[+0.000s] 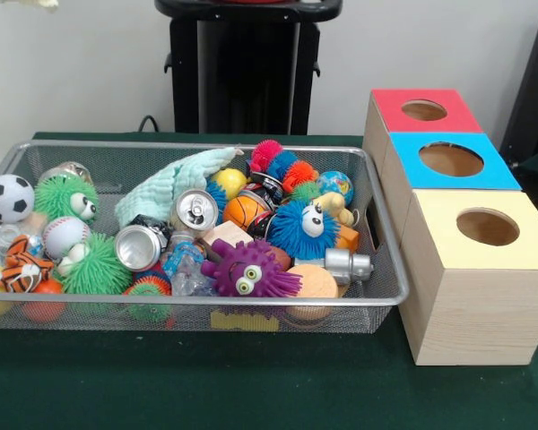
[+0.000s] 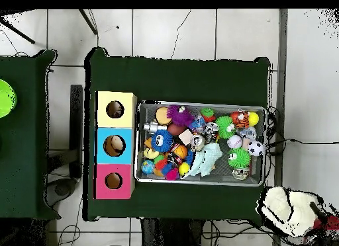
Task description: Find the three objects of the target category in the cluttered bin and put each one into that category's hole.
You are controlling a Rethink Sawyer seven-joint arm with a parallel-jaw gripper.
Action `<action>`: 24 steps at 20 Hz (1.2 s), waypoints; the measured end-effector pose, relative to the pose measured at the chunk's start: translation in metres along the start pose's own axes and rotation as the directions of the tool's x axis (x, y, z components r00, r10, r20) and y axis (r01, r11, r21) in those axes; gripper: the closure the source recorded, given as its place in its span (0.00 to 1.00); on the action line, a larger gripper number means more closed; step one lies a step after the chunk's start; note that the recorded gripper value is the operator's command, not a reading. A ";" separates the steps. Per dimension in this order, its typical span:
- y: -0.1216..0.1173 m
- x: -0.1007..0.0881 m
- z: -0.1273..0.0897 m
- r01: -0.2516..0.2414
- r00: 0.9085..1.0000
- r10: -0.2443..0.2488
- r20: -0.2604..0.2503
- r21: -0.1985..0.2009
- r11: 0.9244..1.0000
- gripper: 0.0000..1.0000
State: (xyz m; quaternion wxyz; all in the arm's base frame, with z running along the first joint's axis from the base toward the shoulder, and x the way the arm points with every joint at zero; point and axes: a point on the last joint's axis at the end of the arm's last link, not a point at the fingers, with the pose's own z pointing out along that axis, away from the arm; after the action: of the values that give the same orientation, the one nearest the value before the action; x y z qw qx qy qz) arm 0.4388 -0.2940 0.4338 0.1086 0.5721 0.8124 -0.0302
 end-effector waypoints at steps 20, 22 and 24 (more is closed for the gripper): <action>0.058 -0.019 0.095 0.072 0.995 -0.075 -0.071 -0.041 0.997 0.00; 0.068 -0.018 0.103 0.080 0.994 -0.084 -0.066 -0.060 0.995 0.00; 0.075 -0.018 0.110 0.083 0.994 -0.088 -0.070 -0.074 0.994 0.00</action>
State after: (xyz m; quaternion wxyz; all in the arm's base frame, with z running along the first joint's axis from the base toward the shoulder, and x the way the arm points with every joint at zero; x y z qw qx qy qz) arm 0.5305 -0.3037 0.3364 0.0977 0.5332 0.8402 0.0149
